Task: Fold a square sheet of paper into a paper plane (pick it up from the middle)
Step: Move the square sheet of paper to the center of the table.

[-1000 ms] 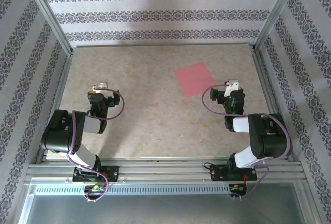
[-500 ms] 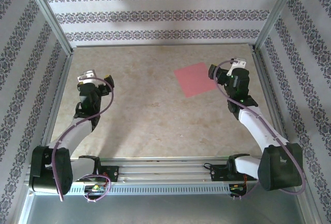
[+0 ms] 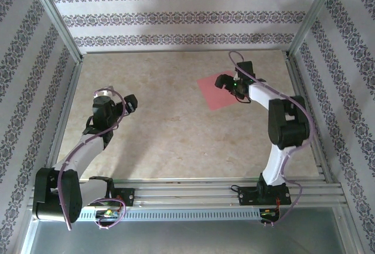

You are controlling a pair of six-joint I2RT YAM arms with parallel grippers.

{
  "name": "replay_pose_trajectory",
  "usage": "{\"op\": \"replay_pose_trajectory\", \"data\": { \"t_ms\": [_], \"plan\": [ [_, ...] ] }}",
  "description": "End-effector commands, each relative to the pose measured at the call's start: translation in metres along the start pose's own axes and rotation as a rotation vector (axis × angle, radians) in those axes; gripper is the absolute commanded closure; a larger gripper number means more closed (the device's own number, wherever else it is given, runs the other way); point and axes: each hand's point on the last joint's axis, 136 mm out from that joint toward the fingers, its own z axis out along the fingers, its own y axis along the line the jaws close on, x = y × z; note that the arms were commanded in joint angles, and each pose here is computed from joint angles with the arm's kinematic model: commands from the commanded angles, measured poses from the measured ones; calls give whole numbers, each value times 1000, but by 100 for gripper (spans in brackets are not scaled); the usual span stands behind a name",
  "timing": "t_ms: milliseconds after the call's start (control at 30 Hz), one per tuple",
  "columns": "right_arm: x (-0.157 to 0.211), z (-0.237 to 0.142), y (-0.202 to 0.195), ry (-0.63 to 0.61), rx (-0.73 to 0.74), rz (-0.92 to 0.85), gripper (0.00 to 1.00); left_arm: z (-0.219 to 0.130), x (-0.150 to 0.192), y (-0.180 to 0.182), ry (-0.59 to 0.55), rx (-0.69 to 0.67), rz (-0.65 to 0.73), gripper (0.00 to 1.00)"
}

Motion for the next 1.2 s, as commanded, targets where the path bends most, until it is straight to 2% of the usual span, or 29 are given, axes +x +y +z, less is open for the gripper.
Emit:
{"op": "replay_pose_trajectory", "data": {
  "t_ms": [0,367,633,867,1167],
  "plan": [
    [-6,17,6,41,25,45,8,3,8,-4,62,26,-26,1],
    [21,49,5,120,159,43,8,11,10,-8,100,39,-39,1],
    [61,55,10,241,148,98,8,14,13,-8,124,39,-44,1],
    [121,41,28,270,153,215,6,21,24,-13,211,55,-87,0],
    [238,32,99,369,112,348,7,36,43,-18,338,49,-170,0]
  ]
}}
